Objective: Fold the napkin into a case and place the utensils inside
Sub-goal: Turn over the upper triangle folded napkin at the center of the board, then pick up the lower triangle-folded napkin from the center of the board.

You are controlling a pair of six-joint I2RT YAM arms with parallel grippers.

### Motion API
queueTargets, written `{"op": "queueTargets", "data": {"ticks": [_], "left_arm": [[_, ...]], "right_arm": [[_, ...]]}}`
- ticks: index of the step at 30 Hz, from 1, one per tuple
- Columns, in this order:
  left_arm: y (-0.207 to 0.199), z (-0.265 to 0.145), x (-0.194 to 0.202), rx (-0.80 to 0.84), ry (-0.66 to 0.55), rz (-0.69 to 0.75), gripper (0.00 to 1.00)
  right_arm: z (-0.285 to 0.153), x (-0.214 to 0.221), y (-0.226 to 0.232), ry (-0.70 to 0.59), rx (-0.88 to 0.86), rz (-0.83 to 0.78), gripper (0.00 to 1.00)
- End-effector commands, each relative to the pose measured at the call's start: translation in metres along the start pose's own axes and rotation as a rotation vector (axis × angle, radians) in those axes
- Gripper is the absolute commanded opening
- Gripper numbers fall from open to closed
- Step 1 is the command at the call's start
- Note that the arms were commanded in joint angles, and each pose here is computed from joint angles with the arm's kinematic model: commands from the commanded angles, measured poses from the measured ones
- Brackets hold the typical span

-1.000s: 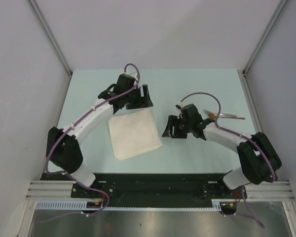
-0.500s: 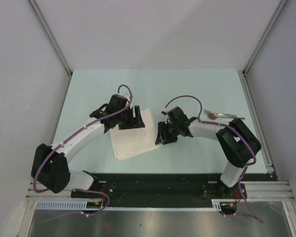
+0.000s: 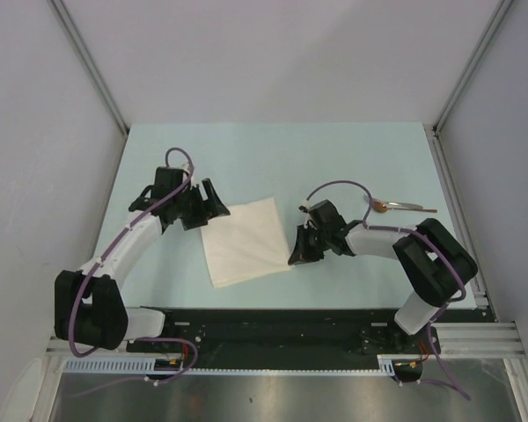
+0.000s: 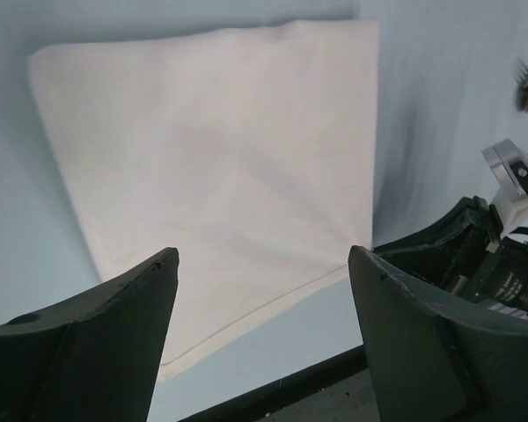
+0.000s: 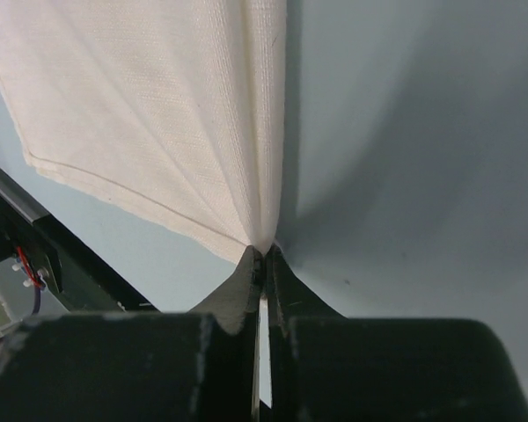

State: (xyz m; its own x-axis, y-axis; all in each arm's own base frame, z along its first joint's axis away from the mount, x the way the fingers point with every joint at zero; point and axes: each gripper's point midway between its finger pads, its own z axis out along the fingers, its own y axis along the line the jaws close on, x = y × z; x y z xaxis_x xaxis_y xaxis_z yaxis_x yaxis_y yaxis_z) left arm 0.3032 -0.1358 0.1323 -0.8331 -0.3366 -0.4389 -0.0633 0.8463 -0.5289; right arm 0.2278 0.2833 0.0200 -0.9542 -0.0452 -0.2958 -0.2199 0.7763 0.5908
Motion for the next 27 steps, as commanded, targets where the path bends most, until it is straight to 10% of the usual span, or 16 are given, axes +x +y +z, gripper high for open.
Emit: {"op": "queueTargets", "data": {"ticks": [1, 5, 13, 20, 27], "left_arm": [[-0.001, 0.003, -0.005, 0.070, 0.008, -0.038, 0.84], [0.018, 0.017, -0.008, -0.004, 0.011, -0.100, 0.83], [0.042, 0.013, -0.025, -0.124, -0.075, -0.187, 0.78], [0.088, -0.071, -0.062, -0.376, -0.446, -0.355, 0.81], [0.109, -0.131, -0.066, -0.587, -0.565, -0.415, 0.90]], "right_arm": [[-0.016, 0.004, -0.010, -0.050, 0.021, 0.041, 0.00], [-0.031, 0.002, -0.020, -0.071, 0.081, 0.010, 0.05], [-0.077, -0.044, -0.008, -0.213, 0.386, -0.161, 0.58], [-0.050, -0.058, 0.073, -0.219, 0.411, -0.266, 0.62], [0.040, -0.049, 0.160, -0.172, 0.346, -0.334, 0.61]]}}
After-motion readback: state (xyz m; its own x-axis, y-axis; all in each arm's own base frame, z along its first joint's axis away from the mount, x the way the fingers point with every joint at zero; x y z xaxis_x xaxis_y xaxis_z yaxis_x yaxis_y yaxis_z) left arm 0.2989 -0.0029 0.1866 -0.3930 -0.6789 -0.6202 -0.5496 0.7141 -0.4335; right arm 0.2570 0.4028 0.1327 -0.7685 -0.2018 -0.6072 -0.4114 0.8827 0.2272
